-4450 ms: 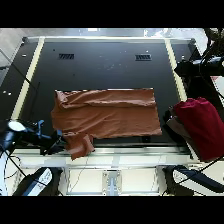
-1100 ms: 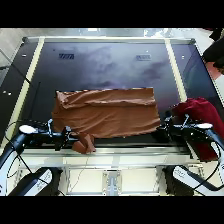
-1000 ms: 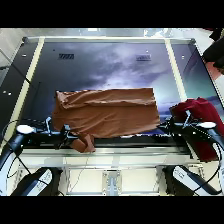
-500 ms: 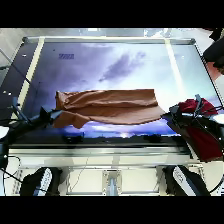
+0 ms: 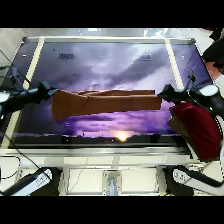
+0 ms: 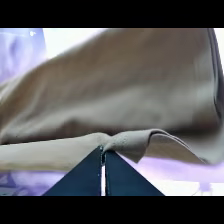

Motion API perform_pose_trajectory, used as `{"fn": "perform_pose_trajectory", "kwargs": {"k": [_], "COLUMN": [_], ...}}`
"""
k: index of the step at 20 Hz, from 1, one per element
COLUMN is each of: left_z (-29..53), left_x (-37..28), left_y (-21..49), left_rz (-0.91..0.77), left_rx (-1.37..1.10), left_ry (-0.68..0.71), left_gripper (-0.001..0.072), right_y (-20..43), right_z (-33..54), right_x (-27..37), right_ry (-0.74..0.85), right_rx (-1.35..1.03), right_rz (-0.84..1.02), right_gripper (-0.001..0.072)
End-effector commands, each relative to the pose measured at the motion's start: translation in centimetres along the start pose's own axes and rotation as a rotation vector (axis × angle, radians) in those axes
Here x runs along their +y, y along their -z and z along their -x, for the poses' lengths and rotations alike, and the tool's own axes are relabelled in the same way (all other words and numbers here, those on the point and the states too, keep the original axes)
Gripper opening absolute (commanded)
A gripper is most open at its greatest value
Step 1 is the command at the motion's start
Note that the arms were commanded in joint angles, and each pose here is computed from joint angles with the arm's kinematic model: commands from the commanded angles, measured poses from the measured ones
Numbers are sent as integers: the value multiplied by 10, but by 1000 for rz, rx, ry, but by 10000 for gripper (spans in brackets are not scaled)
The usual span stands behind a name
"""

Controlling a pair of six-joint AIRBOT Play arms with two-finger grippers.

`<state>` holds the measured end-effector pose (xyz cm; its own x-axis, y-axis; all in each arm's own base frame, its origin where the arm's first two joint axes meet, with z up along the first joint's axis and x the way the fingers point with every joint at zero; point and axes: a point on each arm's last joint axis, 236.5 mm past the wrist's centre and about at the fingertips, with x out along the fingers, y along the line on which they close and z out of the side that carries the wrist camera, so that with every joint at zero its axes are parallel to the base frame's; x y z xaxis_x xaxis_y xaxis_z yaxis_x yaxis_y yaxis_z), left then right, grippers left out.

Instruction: Fold the shirts.

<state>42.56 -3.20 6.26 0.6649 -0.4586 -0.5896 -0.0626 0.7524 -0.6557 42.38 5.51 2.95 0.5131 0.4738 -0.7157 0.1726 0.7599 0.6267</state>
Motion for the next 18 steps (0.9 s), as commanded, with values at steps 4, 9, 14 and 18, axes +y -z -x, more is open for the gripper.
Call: {"fn": "perform_pose_trajectory", "kwargs": {"k": [4,9,14,18], "left_z": [-80,-91,-97,-81], "left_x": [48,84,76,46], "left_y": [9,-2,2,-31], "left_rz": [-203,-149,-112,-89], "left_rx": [136,84,89,-7], "left_ry": [-186,-291,-260,-198], "left_gripper": [11,11,57,663], "right_y": [-47,-49,-50,-79], "right_z": [-87,-107,-105,-65], "right_x": [-18,-45,-41,-3], "right_ry": [44,102,94,51], "right_rx": [-16,-24,-22,-44], "right_rz": [-47,-73,-69,57], "right_gripper": [8,8,158,406]}}
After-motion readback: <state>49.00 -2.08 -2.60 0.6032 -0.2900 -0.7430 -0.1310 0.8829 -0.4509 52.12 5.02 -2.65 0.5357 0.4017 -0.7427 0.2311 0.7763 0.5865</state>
